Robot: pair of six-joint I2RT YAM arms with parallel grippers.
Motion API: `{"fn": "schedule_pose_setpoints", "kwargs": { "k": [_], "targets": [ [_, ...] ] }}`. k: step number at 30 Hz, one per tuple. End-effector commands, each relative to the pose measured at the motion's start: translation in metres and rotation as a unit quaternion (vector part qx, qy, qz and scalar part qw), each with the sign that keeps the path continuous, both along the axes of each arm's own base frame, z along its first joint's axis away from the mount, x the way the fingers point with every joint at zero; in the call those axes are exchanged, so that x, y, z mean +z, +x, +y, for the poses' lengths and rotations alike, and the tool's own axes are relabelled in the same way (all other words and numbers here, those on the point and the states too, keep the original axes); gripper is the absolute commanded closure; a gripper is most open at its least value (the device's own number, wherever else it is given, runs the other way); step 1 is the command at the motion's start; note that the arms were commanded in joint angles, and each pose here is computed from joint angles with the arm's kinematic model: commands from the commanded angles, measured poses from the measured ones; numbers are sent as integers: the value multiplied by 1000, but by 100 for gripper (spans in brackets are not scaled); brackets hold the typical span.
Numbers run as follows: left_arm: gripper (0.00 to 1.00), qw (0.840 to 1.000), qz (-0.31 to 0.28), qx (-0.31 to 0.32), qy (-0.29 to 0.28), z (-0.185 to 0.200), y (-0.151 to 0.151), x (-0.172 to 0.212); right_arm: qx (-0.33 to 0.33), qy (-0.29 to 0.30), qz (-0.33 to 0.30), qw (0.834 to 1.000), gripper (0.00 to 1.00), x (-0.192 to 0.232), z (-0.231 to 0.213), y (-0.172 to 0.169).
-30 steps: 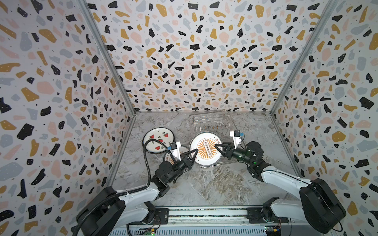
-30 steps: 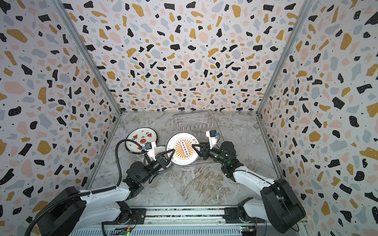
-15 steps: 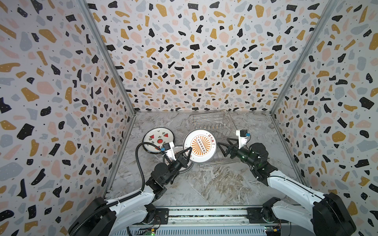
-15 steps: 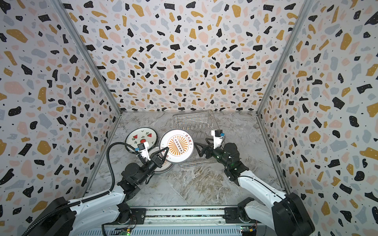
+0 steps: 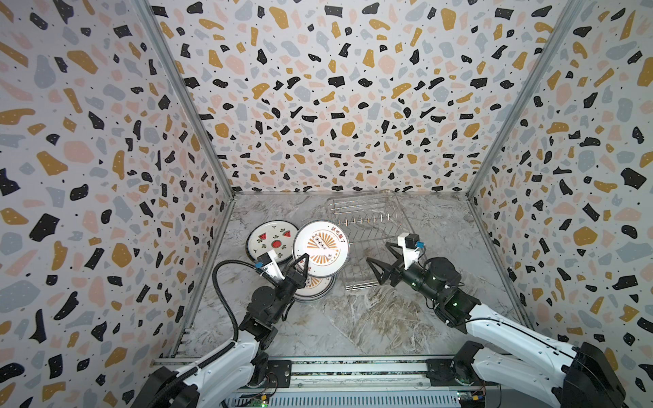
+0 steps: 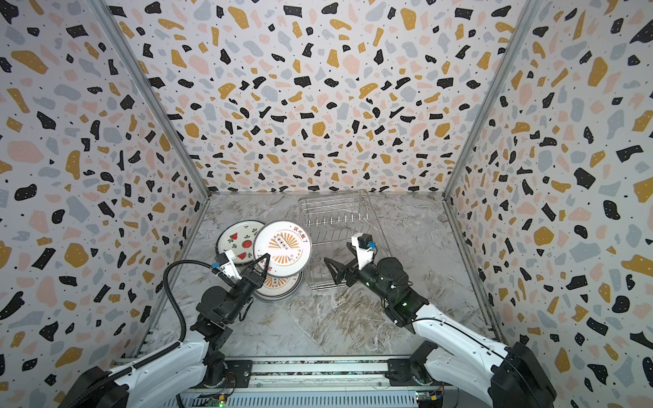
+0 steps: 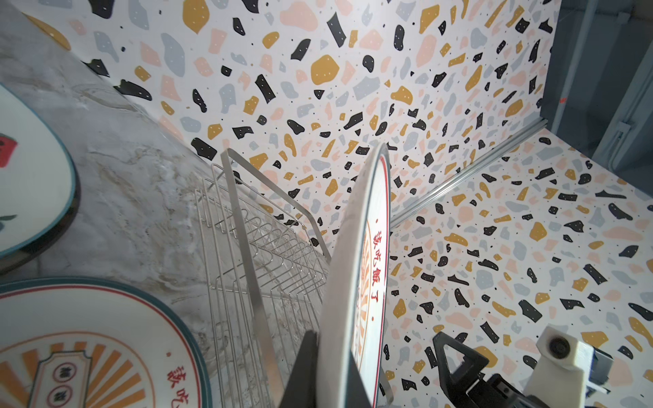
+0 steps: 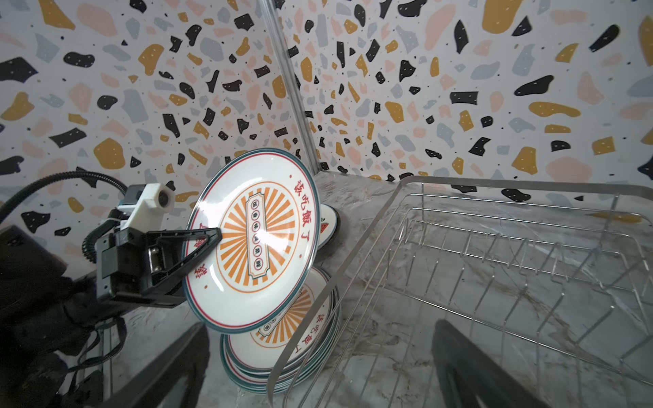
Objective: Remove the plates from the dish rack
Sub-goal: 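Lower the sunburst plate onto the stack with left while right releases it, then hold the stack with the left gripper while right stays beside it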
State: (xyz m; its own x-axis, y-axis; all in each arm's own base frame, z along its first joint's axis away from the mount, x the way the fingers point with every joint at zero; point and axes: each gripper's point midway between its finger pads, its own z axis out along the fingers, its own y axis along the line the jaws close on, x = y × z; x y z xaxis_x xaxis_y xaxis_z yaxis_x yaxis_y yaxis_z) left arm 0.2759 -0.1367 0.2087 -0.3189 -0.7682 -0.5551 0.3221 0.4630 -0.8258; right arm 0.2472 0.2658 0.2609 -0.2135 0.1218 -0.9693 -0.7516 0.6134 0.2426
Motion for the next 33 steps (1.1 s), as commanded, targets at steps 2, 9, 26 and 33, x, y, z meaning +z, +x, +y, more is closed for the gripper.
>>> {"fn": "schedule_pose_setpoints", "kwargs": {
  "k": [2,9,26,33],
  "targets": [
    [100,999,-15,4,-29,10,-6,9,27,-7,-36,999,1,17,20,-9],
    [100,999,19,26,-28,30,-7,-15,71,-36,-30,996,1,10,61,-14],
    [100,992,118,55,-4,41,-5,-70,132,-101,-30,986,1,-17,130,-21],
    [100,987,147,66,-9,45,-6,-86,124,-132,-17,983,1,-31,150,-14]
  ]
}}
